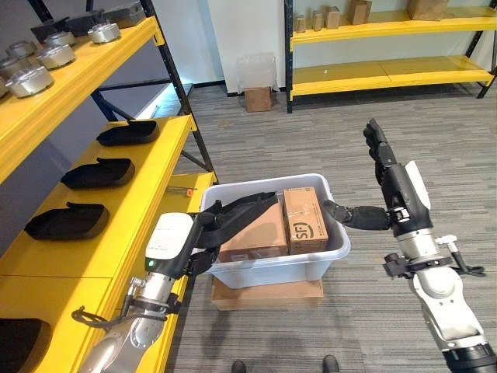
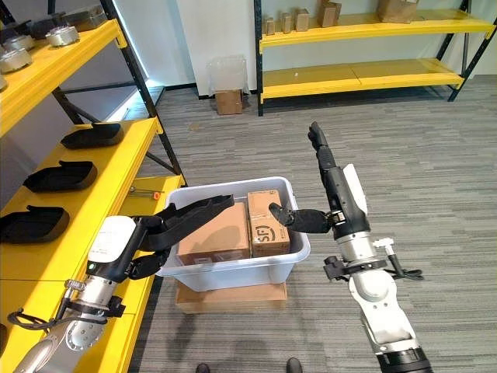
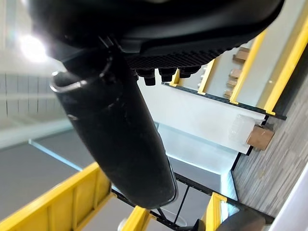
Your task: Move parts from the plastic box to the shelf.
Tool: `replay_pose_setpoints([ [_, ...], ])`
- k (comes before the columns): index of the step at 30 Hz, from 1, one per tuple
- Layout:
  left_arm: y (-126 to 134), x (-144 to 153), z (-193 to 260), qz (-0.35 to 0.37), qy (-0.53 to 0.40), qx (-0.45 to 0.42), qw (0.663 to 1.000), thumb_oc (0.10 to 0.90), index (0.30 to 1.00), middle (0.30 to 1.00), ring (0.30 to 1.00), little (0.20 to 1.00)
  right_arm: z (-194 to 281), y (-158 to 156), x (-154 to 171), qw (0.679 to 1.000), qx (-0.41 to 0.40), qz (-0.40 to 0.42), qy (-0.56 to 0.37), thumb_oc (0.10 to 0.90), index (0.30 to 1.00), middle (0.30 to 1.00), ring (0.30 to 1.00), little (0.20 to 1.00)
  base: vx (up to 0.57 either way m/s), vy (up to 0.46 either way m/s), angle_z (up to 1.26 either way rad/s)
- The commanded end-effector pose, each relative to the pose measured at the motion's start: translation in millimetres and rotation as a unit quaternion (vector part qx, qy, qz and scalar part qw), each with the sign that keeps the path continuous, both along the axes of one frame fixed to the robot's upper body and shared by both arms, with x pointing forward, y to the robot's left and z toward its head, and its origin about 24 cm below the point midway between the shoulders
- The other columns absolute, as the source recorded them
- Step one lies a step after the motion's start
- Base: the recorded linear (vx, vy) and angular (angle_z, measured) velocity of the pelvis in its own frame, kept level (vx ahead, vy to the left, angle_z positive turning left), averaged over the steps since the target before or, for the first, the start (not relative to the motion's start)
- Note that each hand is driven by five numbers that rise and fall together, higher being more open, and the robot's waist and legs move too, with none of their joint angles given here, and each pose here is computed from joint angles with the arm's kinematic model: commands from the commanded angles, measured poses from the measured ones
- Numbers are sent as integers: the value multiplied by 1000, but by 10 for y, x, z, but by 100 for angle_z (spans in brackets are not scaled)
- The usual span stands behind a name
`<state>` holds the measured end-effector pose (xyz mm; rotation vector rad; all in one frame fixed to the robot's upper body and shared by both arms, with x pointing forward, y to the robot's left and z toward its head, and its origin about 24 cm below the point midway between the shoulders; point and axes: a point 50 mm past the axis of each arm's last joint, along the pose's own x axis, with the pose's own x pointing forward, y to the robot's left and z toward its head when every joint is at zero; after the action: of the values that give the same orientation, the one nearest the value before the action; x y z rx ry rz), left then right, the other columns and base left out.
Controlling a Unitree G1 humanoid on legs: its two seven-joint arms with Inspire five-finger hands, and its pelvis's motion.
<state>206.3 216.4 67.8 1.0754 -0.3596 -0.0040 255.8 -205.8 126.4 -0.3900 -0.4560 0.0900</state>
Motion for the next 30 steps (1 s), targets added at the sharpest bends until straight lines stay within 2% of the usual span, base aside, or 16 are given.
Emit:
replay_pose_setpoints([
  [1,92,104,667,6,-176,-51,983,400,300,300,300,300,626,318,65,985,12,61,-163,900,1000,1000,1000,1000,-145,-133,-8],
  [6,145,70,692,28,-192,-63,979,400,300,300,300,300,760,584,135,976,11,104,-190,900,1000,1000,1000,1000,-157,-159,4],
  [9,121,107,670,26,-194,-73,978,400,300,300,300,300,779,604,163,976,7,102,-193,900,1000,1000,1000,1000,-141,-112,82],
  [11,-27,217,682,-15,-189,-93,977,400,300,300,300,300,726,468,168,980,26,78,-179,900,1000,1000,1000,1000,-408,-236,220],
  [15,-170,298,759,-47,-200,-104,973,400,300,300,300,300,637,269,30,983,50,44,-172,900,1000,1000,1000,1000,-185,-90,153],
  [17,-175,300,757,-47,-199,-104,973,400,300,300,300,300,635,265,26,983,50,43,-172,900,1000,1000,1000,1000,-11,6,104],
  [20,-312,330,845,-80,-218,-98,968,400,300,300,300,300,546,101,-80,984,71,6,-165,900,1000,1000,1000,1000,-51,353,19],
  [24,-389,334,916,-102,-238,-74,963,400,300,300,300,300,520,38,-110,983,74,-18,-169,900,1000,1000,1000,1000,-29,200,81],
  [30,-362,302,970,-96,-258,-67,959,400,300,300,300,300,452,34,-114,984,79,-28,-154,900,1000,1000,1000,1000,-30,141,16],
])
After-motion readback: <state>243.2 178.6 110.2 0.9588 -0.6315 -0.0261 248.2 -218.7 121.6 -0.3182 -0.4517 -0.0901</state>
